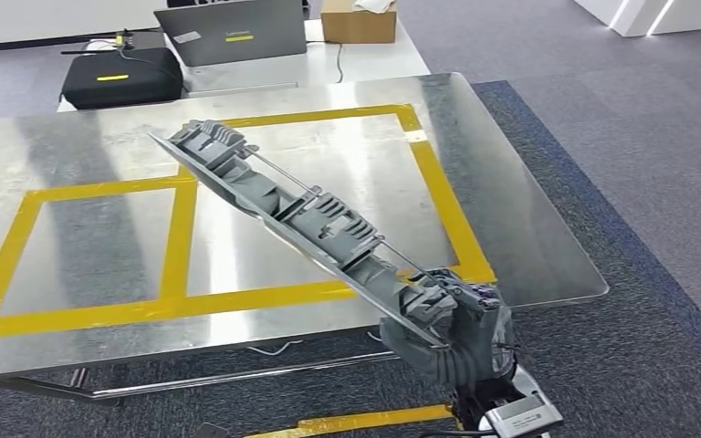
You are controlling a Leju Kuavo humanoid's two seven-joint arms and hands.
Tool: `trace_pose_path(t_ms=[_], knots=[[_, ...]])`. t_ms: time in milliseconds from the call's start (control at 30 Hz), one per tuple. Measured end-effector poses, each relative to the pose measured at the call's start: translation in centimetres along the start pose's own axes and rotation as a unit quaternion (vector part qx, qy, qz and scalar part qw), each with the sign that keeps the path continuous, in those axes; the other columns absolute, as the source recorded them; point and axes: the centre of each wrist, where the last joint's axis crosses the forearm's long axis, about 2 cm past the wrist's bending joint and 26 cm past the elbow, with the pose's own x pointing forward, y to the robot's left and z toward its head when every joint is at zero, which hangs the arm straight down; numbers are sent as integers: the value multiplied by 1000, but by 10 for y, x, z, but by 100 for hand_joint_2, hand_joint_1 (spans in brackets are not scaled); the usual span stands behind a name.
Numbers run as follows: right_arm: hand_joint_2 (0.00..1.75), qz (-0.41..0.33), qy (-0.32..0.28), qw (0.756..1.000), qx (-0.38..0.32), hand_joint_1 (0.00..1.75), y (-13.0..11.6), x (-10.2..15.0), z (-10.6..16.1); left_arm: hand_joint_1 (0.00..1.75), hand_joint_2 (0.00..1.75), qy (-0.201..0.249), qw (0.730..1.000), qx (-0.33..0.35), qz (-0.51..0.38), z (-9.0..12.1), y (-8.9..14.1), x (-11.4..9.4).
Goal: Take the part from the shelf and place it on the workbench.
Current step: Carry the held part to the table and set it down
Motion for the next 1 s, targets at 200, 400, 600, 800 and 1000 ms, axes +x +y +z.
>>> trace_pose_path(t_ms=[200,400,600,800,1000], knots=[[175,5,3,1000,3,175,0,0,0,0,175,-1,1000,0,-2,-1,1,0],[175,23,8,1000,7,175,-1,-1,-4,0,175,-3,1000,-5,-8,-1,2,1],[175,63,35,997,16,175,-2,-6,-3,0,175,-4,1000,-9,-13,-2,2,2],[175,183,49,981,33,175,-8,-16,-16,0,175,-8,1000,-18,-22,-3,2,4],[175,202,52,977,34,175,-13,-22,-21,0,175,-10,1000,-18,-23,-4,4,4]])
